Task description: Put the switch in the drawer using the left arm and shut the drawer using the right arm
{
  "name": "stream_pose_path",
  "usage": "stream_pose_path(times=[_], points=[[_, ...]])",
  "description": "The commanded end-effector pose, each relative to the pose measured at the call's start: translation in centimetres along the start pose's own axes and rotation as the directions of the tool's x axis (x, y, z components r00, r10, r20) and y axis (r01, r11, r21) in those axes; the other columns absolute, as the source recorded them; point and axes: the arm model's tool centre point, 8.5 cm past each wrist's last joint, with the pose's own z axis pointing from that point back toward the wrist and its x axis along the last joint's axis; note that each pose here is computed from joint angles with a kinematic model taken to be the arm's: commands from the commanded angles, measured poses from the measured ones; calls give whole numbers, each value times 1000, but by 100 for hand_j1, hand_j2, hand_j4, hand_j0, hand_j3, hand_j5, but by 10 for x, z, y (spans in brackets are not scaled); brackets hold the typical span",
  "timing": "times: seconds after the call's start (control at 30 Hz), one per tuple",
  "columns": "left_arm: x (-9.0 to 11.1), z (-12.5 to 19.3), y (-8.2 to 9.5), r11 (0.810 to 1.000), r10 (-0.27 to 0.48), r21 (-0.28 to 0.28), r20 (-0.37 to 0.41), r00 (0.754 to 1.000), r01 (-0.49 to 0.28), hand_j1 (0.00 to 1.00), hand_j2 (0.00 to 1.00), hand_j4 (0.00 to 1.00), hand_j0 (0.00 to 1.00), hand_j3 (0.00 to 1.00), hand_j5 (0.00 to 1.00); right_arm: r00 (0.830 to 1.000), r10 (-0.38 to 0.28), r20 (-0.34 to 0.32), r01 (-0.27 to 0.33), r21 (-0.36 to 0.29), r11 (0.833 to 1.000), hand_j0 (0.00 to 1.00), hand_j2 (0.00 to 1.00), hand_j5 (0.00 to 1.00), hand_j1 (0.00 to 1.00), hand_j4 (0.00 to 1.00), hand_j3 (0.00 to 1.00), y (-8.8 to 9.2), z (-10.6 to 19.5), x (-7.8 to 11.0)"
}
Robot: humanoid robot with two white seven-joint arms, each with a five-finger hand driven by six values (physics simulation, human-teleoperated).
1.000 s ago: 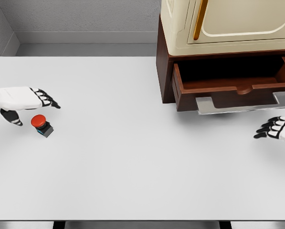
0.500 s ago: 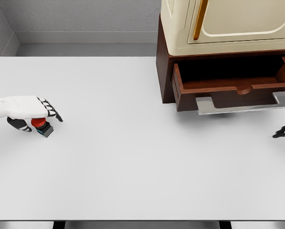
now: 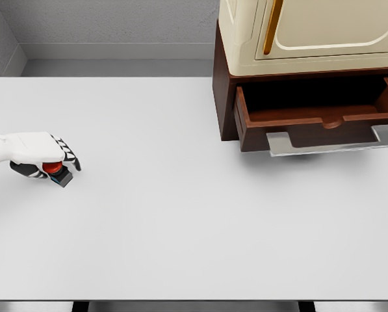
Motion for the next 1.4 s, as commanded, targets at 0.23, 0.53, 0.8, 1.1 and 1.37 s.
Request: stream_pose_path(times=[0.23, 0.53, 0.8, 1.1, 1.37], points=[[2, -2, -1, 1000, 2, -4, 7, 1000, -2, 43, 43, 43, 43, 43, 43, 959, -219, -179, 212, -57, 976, 100, 100, 100, 100, 100, 100, 22, 52, -68], [4, -1, 5, 1000, -9, 7, 13, 1000, 9, 35, 35, 35, 35, 35, 35, 967, -224, -124, 216, -68, 974, 100, 100, 100, 100, 100, 100, 14, 45, -57], [14, -2, 28, 997, -15, 76, 60, 998, 10, 35, 35, 35, 35, 35, 35, 967, -221, -130, 219, -33, 975, 100, 100, 100, 100, 100, 100, 22, 42, -57], [41, -12, 74, 978, -46, 208, 174, 984, 9, 35, 35, 35, 35, 35, 35, 887, -459, -49, 445, -171, 879, 100, 100, 100, 100, 100, 100, 55, 33, -64], [58, -27, 97, 963, -60, 270, 243, 968, -8, 35, 35, 35, 35, 35, 35, 790, -613, 13, 547, -467, 695, 100, 100, 100, 100, 100, 100, 127, 72, -60]])
